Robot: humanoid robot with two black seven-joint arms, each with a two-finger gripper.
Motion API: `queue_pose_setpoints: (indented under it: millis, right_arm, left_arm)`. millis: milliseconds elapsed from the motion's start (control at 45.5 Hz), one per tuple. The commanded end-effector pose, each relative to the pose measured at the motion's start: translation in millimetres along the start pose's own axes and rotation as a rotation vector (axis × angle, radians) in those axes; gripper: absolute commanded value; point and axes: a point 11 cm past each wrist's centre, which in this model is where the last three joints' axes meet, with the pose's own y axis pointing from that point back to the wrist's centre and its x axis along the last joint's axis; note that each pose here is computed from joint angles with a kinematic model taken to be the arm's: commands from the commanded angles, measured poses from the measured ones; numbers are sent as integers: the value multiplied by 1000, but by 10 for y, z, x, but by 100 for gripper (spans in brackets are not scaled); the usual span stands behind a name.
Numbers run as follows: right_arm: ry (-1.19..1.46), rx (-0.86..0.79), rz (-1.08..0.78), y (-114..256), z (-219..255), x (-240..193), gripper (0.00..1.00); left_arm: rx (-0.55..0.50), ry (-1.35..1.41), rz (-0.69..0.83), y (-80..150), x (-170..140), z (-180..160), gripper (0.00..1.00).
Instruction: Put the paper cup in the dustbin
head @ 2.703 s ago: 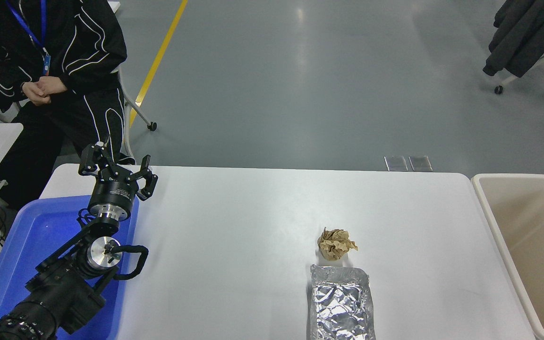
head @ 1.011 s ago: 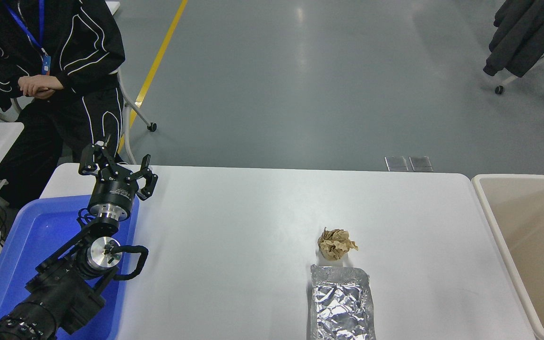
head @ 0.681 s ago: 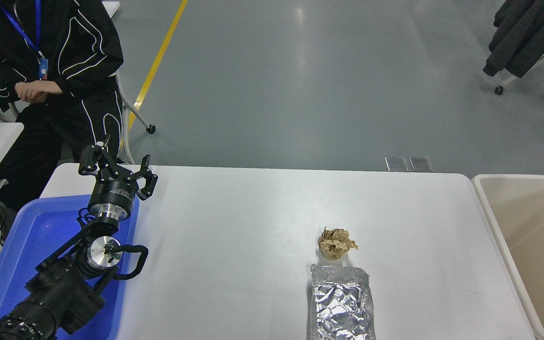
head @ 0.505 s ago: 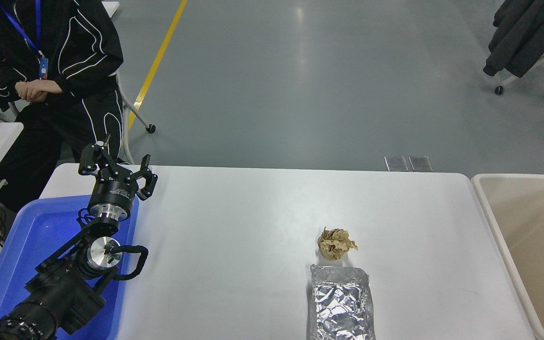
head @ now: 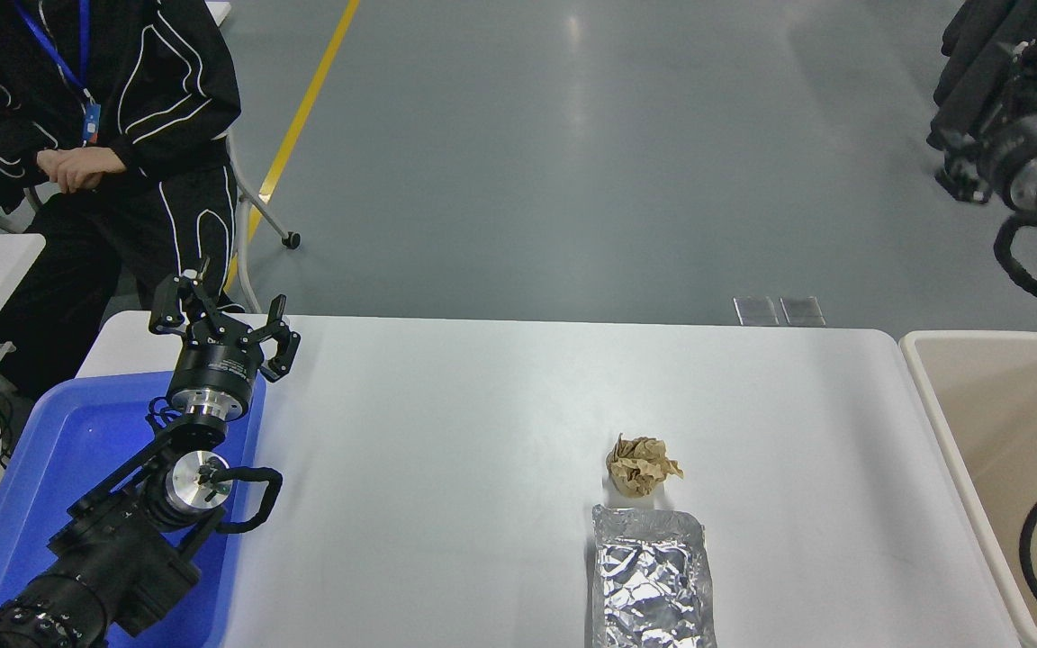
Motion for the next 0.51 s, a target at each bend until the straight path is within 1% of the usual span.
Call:
queue_pose_setpoints:
  millis: [0,198,352,484]
  right_arm:
    - [-86,81,-37,200,415,-150,99]
    - [-133,47,-37,487,1019,-249,99]
    - [-153,-14,-42,643,1369,-354,99]
    - [-169,-56,-38,743,1580,-408,99]
  left_arm:
    - [0,0,0,0,0,0,100]
    - [1,0,0,0,0,-2,100]
    - [1,0,0,0,0,-2,100]
    - [1,-1,0,-1,4,4,100]
